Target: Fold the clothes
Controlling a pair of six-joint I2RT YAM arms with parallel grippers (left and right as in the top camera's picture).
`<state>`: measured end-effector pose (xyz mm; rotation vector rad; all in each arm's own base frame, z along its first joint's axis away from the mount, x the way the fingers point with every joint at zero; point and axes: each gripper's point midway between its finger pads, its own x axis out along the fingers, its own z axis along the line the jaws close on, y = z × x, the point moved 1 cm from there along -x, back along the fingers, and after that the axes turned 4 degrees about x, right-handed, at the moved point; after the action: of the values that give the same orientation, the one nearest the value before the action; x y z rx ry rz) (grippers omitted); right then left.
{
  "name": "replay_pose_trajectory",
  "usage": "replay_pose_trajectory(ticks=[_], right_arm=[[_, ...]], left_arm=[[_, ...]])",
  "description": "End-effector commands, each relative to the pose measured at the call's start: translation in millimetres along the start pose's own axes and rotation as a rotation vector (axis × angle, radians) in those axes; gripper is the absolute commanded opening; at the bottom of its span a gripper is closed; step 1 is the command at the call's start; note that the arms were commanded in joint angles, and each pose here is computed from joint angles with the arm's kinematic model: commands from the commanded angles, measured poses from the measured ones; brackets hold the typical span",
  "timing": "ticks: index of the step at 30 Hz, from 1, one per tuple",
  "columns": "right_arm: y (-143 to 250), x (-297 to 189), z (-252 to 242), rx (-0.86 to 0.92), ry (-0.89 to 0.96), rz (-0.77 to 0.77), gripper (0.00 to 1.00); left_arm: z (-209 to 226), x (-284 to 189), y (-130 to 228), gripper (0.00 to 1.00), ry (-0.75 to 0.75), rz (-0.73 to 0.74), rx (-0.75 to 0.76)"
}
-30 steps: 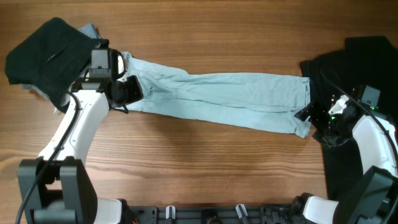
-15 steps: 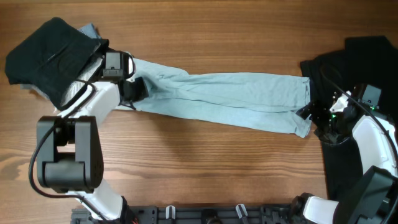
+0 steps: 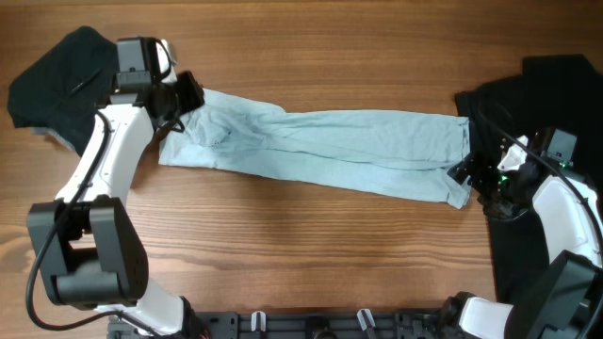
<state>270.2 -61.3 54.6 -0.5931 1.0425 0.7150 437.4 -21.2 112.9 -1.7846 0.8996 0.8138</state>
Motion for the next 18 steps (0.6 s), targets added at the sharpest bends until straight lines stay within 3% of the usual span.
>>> replay_pose_trajectory(ticks=[1, 2, 5, 15, 18], right_arm=[[-5.4, 5.0, 3.6, -0.076, -0.026, -0.022, 0.76], [-9.1, 4.8, 9.6, -0.097, -0.059, -0.036, 0.70], [-19.8, 5.1, 14.6, -0.117, -0.077, -0.080, 0.64], [-40.8, 43.8, 1.6, -0.129, -0.048, -0.093, 0.66], [-37.2, 57.6, -1.3, -0.131, -0.053, -0.059, 0.59]], left_arm=[[-4.0, 4.6, 33.6, 0.33, -0.009, 0.121, 0.128], [2.7, 6.4, 41.3, 0.34, -0.049, 0.147, 0.126], [11.8, 13.1, 55.0, 0.35, -0.078, 0.186, 0.118], [34.6, 50.7, 81.2, 0.32, -0.121, 0.264, 0.097], [40.2, 59.9, 86.9, 0.31, -0.135, 0.285, 0.094]])
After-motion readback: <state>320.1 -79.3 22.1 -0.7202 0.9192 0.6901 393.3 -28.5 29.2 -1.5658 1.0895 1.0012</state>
